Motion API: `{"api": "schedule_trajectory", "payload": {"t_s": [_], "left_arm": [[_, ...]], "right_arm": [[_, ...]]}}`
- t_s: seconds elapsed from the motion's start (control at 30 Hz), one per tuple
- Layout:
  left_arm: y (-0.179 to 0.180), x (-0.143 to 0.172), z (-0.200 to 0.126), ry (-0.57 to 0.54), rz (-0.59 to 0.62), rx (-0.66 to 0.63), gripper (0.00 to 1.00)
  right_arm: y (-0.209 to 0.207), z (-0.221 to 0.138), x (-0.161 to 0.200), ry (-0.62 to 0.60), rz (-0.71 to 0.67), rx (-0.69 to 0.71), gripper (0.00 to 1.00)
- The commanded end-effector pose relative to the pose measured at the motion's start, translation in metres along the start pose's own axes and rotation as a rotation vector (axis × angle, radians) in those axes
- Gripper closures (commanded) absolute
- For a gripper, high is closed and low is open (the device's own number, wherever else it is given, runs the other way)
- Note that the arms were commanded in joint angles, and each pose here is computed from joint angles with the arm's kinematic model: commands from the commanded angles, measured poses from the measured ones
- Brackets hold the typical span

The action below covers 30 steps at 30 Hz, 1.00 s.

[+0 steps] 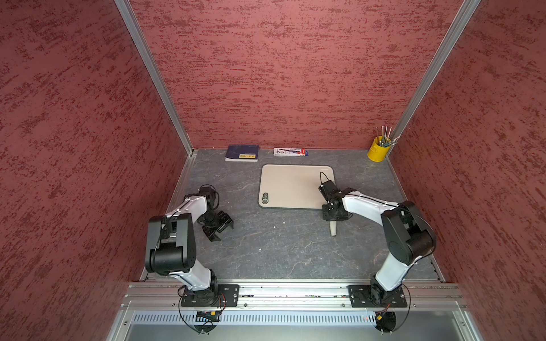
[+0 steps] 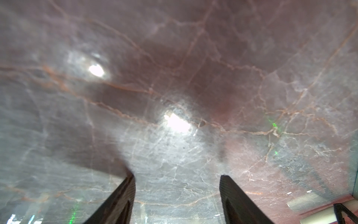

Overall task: Align the knife with the edge of the cutting board
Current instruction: Adjust the knife at the edge of the cutting board.

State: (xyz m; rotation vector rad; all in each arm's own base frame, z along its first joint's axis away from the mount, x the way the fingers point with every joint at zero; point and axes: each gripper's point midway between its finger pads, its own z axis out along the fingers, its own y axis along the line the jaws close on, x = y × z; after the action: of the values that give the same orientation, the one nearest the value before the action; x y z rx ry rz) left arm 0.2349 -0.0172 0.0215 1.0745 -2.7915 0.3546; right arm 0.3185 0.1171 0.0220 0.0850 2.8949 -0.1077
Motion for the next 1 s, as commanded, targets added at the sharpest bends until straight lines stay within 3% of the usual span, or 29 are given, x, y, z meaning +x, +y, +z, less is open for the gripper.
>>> {"api": "schedule_trajectory", "payload": {"t_s": [0.0, 0.97], "left_arm": [[-0.0053, -0.0026, -0.0016, -0.004, 0.026, 0.002, 0.27], [-0.0051, -0.0026, -0.0003, 0.001, 0.024, 0.001, 0.26]], "right_arm": [[0.0077, -0.008, -0.0253, -0.06, 0.023, -0.032, 0.71], [0.0082, -0.0059, -0.0258, -0.052, 0.041, -0.026, 0.68]]}}
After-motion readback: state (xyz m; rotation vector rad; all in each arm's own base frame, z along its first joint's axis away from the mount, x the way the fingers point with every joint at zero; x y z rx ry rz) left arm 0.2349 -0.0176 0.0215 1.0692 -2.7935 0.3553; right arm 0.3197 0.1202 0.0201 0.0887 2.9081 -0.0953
